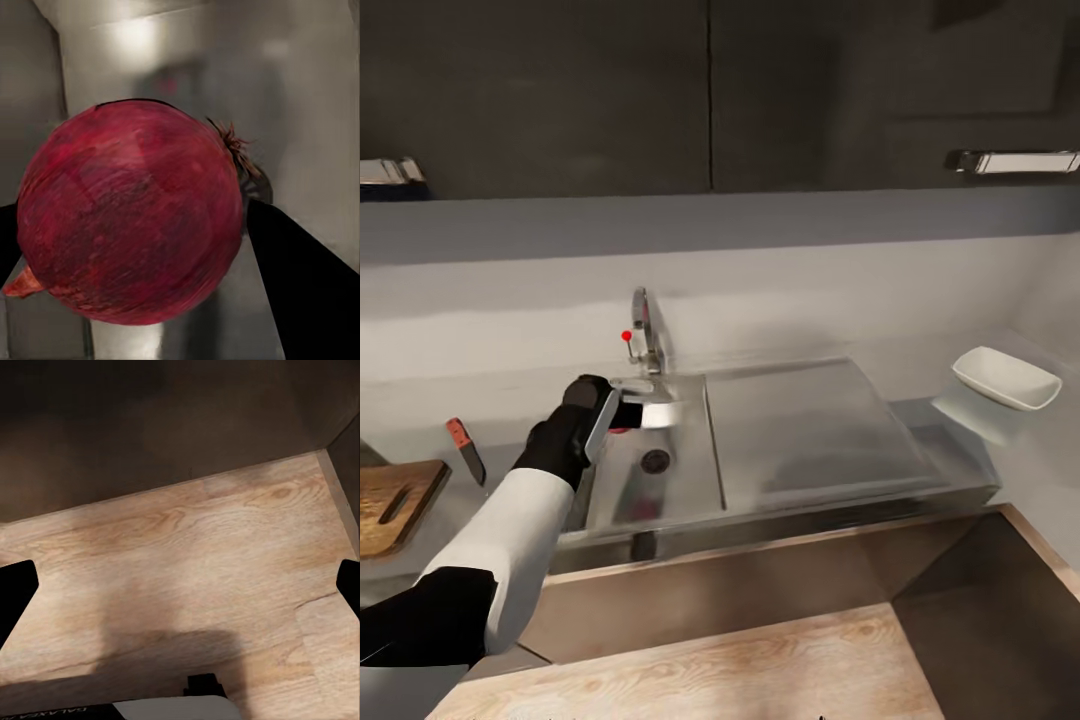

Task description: In the kitchen, take the Vidalia onion out of the sink, dice it on the chopping board with the paring knife, put the diced onion into the bowl on the countertop, then place both the paring knife and the chopping board into the sink.

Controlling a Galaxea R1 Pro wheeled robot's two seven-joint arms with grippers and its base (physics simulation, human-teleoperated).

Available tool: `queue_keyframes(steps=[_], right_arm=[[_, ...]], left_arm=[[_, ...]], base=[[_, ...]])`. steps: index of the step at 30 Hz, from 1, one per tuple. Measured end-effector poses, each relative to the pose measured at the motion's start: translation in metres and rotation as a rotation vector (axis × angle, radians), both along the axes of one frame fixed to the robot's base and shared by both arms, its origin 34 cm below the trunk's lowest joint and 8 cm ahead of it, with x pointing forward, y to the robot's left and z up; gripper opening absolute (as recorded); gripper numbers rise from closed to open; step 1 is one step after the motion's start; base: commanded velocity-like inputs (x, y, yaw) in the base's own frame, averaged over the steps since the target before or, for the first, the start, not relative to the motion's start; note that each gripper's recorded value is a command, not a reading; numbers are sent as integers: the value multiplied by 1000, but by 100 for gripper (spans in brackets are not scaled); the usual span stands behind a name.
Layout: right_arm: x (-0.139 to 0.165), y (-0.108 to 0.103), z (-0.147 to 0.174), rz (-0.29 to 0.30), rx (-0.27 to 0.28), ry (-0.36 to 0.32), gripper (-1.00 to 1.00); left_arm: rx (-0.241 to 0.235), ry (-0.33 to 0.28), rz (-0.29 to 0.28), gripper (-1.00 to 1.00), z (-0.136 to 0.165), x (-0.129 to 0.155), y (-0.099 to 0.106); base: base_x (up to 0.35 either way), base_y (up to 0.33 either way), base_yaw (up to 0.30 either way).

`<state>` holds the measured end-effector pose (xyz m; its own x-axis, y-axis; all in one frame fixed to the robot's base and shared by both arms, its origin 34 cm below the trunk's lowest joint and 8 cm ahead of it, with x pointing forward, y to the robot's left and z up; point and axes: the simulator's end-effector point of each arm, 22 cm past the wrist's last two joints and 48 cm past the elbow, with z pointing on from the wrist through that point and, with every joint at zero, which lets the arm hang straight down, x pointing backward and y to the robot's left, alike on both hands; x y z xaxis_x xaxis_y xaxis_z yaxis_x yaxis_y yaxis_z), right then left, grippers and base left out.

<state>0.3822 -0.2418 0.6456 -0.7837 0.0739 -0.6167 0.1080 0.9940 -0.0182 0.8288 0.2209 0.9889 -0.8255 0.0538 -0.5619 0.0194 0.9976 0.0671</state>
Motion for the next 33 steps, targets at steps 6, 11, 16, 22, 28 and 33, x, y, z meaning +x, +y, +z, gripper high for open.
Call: queue_keyframes(steps=[6,11,16,22,28,33], right_arm=[[3,0,2,0,0,-8,100],[5,0,4,-1,0,-15,100],[7,0,6,-1,0,-21,100],[8,-1,6,-2,-1,-21,100],[7,-3,6,-2,-4,-21,100],[7,-4,6,-3,-4,-21,100]], left_arm=[[-1,-24,-1,-100,13,3,-1],[-1,-33,-1,-100,18,3,0],[-1,-35,-2,-100,21,3,-1],[-4,-35,-3,-100,22,2,-2],[-4,-33,-3,-100,21,2,-2],[-5,-29,-3,-100,19,1,-2]], base=[[-25,231,180],[-95,197,183],[-11,289,106],[-1,302,7],[0,302,0],[0,302,0]])
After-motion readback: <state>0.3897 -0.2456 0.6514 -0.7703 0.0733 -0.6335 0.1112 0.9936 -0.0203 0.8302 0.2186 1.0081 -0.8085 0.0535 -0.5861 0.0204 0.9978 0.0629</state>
